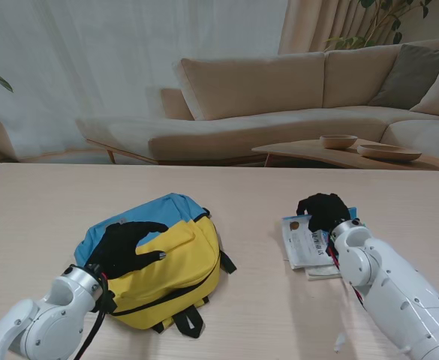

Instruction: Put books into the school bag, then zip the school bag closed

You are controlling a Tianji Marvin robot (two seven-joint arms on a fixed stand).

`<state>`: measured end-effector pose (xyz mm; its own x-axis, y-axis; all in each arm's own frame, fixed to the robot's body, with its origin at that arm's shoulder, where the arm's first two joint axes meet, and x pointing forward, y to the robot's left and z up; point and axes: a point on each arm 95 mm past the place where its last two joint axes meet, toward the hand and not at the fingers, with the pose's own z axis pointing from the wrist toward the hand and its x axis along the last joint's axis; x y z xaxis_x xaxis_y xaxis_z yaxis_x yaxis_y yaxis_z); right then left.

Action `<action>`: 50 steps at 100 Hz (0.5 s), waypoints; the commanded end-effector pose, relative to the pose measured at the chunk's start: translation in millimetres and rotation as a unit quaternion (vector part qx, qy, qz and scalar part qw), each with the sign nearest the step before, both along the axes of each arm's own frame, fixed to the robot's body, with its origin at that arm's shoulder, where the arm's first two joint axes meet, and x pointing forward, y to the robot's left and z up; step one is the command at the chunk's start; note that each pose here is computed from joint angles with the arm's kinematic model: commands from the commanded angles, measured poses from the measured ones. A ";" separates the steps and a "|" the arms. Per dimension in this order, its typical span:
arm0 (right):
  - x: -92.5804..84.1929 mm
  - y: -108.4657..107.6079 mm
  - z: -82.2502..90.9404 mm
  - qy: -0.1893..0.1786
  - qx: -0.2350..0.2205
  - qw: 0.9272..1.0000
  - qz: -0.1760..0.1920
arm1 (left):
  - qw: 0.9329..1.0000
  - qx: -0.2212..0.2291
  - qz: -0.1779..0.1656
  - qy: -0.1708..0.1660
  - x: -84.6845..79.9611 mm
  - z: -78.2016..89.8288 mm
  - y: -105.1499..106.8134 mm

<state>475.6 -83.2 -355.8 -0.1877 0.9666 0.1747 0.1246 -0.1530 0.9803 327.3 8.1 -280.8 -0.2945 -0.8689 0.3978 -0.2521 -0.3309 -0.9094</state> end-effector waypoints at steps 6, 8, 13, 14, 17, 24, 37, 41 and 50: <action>-3.8 5.4 1.8 -0.002 0.002 1.000 0.001 | 1.000 -0.002 -0.005 0.005 -3.4 0.5 -3.4; -4.1 5.3 2.7 -0.004 0.002 1.000 0.000 | 1.000 -0.002 -0.005 0.005 -3.4 0.5 -3.4; -5.3 5.5 5.5 -0.010 0.005 1.000 -0.001 | 1.000 -0.003 -0.004 0.004 -3.6 0.5 -3.5; -5.6 5.5 6.1 -0.011 0.005 1.000 -0.002 | 1.000 -0.003 -0.004 0.004 -3.6 0.5 -3.5; -6.6 5.6 8.1 -0.015 0.006 1.000 -0.004 | 1.000 -0.002 -0.004 0.004 -3.7 0.5 -3.5; -9.9 6.7 14.0 -0.026 0.012 1.000 -0.009 | 1.000 -0.002 -0.005 0.005 -3.9 0.4 -3.7; -19.6 10.0 31.5 -0.045 0.030 0.998 -0.022 | 1.000 -0.004 -0.005 0.005 -4.1 0.4 -4.3; -22.7 10.9 37.8 -0.050 0.035 0.998 -0.023 | 1.000 -0.004 -0.006 0.005 -4.1 0.5 -4.5; -29.9 12.8 53.3 -0.059 0.043 0.997 -0.023 | 1.000 -0.005 -0.008 0.005 -4.4 0.7 -4.8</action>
